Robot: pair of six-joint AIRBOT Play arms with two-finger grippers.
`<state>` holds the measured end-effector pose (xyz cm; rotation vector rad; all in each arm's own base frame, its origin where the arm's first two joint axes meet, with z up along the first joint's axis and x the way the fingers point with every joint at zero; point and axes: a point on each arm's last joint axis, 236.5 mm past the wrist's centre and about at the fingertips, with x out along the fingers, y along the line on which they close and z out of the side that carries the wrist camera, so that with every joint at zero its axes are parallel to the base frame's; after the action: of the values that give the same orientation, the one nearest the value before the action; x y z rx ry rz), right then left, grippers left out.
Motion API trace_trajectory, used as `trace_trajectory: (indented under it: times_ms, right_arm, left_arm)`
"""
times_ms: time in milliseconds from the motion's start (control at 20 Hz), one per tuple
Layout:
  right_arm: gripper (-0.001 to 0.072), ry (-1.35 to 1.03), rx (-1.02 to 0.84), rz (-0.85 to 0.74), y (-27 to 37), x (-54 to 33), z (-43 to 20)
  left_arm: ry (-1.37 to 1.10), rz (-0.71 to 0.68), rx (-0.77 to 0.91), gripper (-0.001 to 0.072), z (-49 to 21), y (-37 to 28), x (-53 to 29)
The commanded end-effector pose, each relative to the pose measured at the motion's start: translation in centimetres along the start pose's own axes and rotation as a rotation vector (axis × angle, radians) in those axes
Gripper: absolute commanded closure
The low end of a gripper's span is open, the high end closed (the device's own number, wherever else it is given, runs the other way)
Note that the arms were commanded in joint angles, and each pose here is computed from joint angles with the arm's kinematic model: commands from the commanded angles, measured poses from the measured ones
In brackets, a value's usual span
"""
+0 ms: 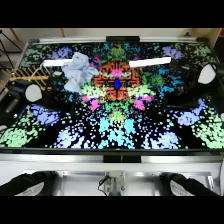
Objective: Fold the shirts.
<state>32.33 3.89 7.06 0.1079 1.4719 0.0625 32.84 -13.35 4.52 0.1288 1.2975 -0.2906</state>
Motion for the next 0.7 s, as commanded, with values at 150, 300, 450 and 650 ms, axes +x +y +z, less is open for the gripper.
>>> trace_trajectory:
  times_ms: [150, 300, 450, 650]
  right_arm:
    - [0.0058, 0.000, 0.000, 0.000, 0.02, 0.02, 0.01]
    - [0.0058, 0.000, 0.000, 0.000, 0.02, 0.02, 0.01]
    - [0.0058, 0.001, -0.001, 0.000, 0.04, 0.02, 0.01]
    - [0.0058, -0.023, 0.000, 0.002, 0.07, 0.01, 0.56]
  left_arm:
    - [0.000, 0.000, 0.000, -0.0005, 0.00, 0.02, 0.00]
    - [0.000, 0.000, 0.000, -0.0006, 0.00, 0.02, 0.00]
    - [0.000, 0.000, 0.000, -0.0006, 0.00, 0.02, 0.00]
    - [0.000, 0.000, 0.000, -0.0006, 0.00, 0.02, 0.00]
